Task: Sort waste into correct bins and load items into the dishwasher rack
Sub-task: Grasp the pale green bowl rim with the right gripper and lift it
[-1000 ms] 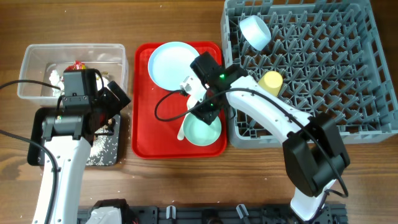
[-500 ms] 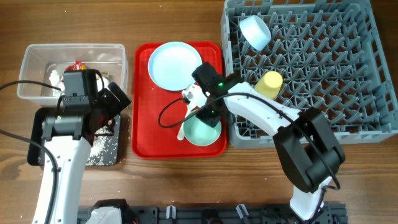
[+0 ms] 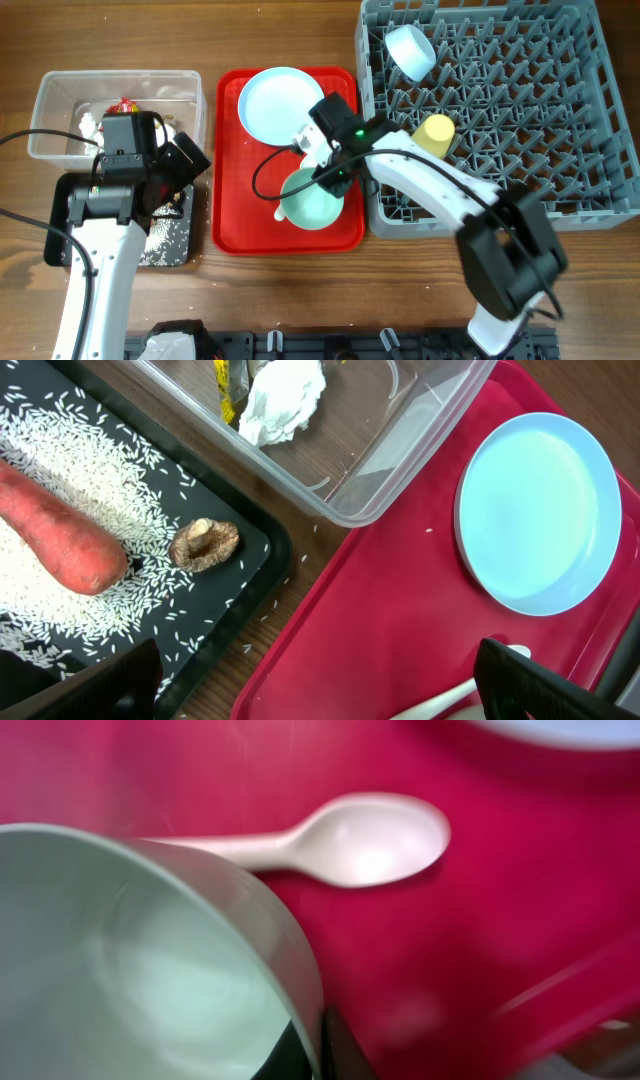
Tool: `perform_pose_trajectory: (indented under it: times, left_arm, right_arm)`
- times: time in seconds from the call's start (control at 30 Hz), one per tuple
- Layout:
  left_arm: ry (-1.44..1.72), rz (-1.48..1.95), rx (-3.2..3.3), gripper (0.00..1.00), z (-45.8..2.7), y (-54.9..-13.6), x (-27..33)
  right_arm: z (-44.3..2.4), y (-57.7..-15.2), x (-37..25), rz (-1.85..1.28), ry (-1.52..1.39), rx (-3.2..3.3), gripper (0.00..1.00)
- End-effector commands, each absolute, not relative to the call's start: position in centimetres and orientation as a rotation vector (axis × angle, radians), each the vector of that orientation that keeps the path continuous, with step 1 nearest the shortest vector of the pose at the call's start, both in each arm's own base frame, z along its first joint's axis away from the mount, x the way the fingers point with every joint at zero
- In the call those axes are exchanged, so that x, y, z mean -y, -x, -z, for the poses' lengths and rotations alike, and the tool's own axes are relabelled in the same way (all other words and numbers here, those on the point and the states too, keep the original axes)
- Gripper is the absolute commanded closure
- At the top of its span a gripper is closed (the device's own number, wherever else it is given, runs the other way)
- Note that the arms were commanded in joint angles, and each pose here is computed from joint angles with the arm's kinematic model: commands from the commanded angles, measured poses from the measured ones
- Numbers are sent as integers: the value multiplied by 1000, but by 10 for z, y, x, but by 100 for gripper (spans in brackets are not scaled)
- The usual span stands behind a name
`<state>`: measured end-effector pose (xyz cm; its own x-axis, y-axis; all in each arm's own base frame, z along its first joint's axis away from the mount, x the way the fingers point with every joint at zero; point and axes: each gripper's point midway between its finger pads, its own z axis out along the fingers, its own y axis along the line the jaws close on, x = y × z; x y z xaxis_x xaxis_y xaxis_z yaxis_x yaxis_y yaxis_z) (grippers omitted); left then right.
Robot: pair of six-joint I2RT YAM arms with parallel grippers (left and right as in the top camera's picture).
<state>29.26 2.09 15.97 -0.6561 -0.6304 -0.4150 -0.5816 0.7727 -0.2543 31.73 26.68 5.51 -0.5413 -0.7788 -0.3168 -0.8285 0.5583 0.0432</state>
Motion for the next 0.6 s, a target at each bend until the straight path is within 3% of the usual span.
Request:
perform_pose_trajectory:
  times: [0.0, 0.13, 0.3, 0.43, 0.57]
  left_arm:
    - [921, 128, -2436, 0, -171, -295, -25]
    - [921, 128, -2436, 0, -171, -295, -25]
    - [921, 128, -2436, 0, -171, -295, -25]
    - [921, 128, -2436, 0, -171, -295, -25]
    - [921, 128, -2436, 0, -171, -295, -25]
  right_arm:
    - [-146, -345, -263, -238, 1150, -2345, 96]
    - [-221, -385, -201, 20, 828, -2225, 96]
    - [-296, -429, -54, 556, 276, -2086, 96]
    - [-329, -456, 36, 730, -79, -1932, 96]
    - [-327, -466, 112, 978, -372, -1809, 96]
